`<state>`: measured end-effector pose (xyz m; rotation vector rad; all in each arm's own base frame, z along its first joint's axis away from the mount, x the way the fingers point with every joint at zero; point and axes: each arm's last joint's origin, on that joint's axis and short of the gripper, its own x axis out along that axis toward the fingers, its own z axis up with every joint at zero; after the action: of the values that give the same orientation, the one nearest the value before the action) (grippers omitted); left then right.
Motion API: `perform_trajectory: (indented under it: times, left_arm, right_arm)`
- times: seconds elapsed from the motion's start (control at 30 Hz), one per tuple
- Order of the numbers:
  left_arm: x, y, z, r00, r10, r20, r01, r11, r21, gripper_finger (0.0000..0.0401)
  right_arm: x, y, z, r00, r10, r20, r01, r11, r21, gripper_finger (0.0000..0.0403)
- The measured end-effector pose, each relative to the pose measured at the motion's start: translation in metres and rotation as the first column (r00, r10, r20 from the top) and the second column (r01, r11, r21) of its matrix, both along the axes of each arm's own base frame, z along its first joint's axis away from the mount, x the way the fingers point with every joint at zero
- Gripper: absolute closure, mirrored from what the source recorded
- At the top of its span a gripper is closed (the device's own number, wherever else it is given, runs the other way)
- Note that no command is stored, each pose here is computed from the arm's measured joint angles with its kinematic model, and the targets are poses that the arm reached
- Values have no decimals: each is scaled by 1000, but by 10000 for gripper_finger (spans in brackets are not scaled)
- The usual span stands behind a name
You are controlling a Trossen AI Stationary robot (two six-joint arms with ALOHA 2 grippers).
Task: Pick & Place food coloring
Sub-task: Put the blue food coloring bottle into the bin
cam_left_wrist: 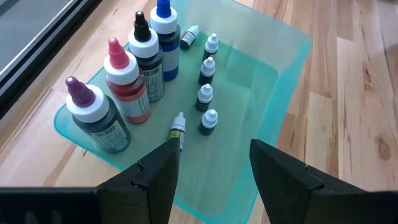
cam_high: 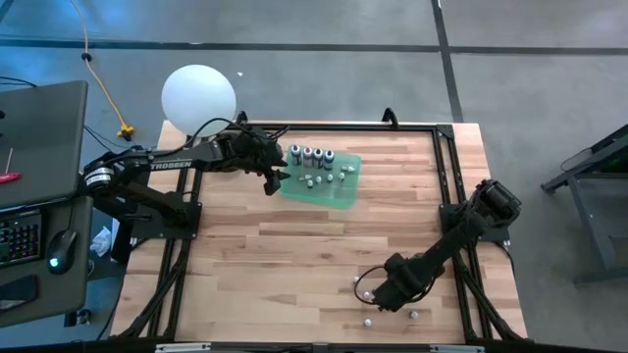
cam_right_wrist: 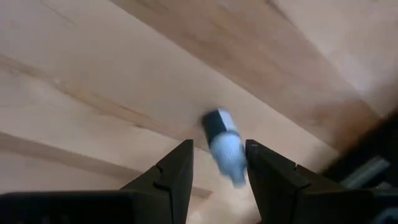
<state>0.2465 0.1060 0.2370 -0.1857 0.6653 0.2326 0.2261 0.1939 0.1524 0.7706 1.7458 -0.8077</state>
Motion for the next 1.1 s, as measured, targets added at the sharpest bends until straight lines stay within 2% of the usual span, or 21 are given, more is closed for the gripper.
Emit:
perform_trajectory:
  times: [0.17,0.4,0.6,0.83,1.1]
  left_arm:
    - [0,0,0,1000,0,1,0,1000,0,208]
    - [0,0,1,1000,0,3,0,1000,1,208]
    - [0,0,1,1000,0,4,0,1000,2,208]
    - [0,0,1,1000,2,3,-2,1000,3,208]
    - [0,0,1,1000,2,3,-2,1000,3,208]
  right_arm:
    - [-2,-4,-17,999,-5,48,5,1000,17,266]
    - [-3,-6,-20,999,-29,18,28,998,56,266]
    - [-2,1,-21,998,-64,-9,64,985,158,266]
    - [-3,3,-21,998,-65,26,62,992,110,269]
    - [-3,2,-21,997,-67,35,63,993,98,324]
